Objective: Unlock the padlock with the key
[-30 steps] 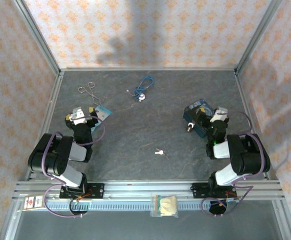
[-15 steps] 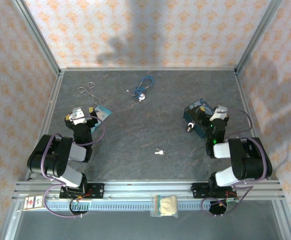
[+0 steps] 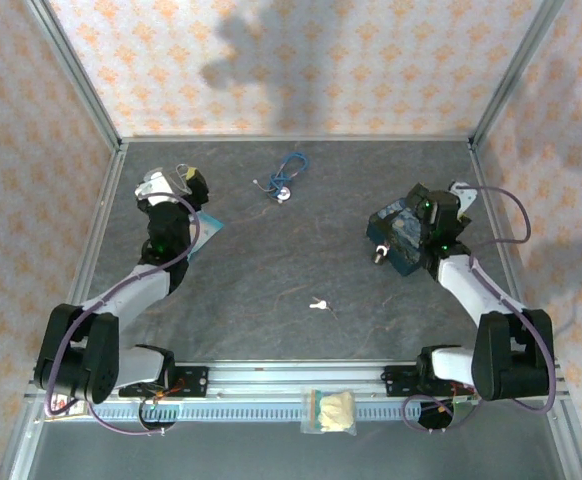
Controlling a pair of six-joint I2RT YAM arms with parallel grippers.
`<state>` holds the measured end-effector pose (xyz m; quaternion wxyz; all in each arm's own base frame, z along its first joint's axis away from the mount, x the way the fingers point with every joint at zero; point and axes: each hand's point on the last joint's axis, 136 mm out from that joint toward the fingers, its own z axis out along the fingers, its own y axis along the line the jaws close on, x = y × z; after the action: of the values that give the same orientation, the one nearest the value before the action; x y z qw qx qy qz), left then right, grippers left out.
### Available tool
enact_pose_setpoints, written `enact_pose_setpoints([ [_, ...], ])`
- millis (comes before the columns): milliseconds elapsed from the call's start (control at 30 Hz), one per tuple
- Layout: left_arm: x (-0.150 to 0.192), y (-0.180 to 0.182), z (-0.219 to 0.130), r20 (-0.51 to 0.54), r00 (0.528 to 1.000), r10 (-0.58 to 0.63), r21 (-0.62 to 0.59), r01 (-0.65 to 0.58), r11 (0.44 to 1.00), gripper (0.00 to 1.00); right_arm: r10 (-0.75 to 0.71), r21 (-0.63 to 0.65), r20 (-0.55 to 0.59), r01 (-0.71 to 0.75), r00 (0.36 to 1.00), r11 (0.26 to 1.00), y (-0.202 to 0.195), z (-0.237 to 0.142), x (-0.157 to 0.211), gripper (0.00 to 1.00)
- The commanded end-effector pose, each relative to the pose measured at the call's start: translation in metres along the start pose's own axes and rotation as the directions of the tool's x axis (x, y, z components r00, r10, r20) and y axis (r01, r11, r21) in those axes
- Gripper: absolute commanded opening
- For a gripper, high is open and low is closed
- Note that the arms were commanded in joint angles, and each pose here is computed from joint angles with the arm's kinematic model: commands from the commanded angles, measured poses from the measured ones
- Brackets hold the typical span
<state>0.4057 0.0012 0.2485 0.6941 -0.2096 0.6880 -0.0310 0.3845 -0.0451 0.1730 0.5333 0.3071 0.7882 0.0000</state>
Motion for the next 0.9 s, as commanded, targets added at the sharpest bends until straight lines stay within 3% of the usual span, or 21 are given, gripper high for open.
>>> enact_pose_setpoints([
  [0, 0.041, -0.039, -0.009, -0.203, 0.970, -0.133, 0.148, 0.165, 0.975, 0.99, 0.098, 0.099, -0.252, -0.075, 0.963, 0.992, -0.027, -0.008, 0.054, 1.00],
  [167, 0.054, -0.063, -0.019, -0.250, 0.960, -0.126, 0.206, 0.179, 0.962, 0.99, 0.114, 0.099, -0.346, -0.084, 0.931, 0.991, -0.032, -0.014, 0.075, 1.00],
  [400, 0.071, -0.068, -0.024, -0.325, 0.932, -0.158, 0.221, 0.238, 0.946, 0.99, 0.124, 0.128, -0.341, -0.085, 0.932, 0.988, -0.043, -0.019, 0.082, 1.00],
  [533, 0.074, -0.057, -0.030, -0.324, 0.916, -0.237, 0.167, 0.302, 0.939, 0.99, 0.108, 0.099, -0.355, -0.078, 0.928, 0.992, -0.042, -0.012, 0.094, 1.00],
  [733, 0.062, -0.036, -0.030, -0.262, 0.932, -0.249, 0.070, 0.276, 0.959, 0.99, 0.077, 0.101, -0.364, -0.043, 0.928, 0.994, -0.043, -0.009, 0.095, 0.97],
  [800, 0.060, -0.044, -0.033, -0.280, 0.934, -0.222, 0.116, 0.262, 0.958, 0.99, 0.061, 0.077, -0.351, -0.036, 0.935, 0.996, -0.040, -0.010, 0.091, 0.97],
  [867, 0.061, -0.051, -0.036, -0.288, 0.929, -0.233, 0.161, 0.287, 0.944, 0.99, 0.030, -0.029, -0.356, -0.043, 0.934, 0.999, -0.023, -0.009, 0.093, 0.97],
])
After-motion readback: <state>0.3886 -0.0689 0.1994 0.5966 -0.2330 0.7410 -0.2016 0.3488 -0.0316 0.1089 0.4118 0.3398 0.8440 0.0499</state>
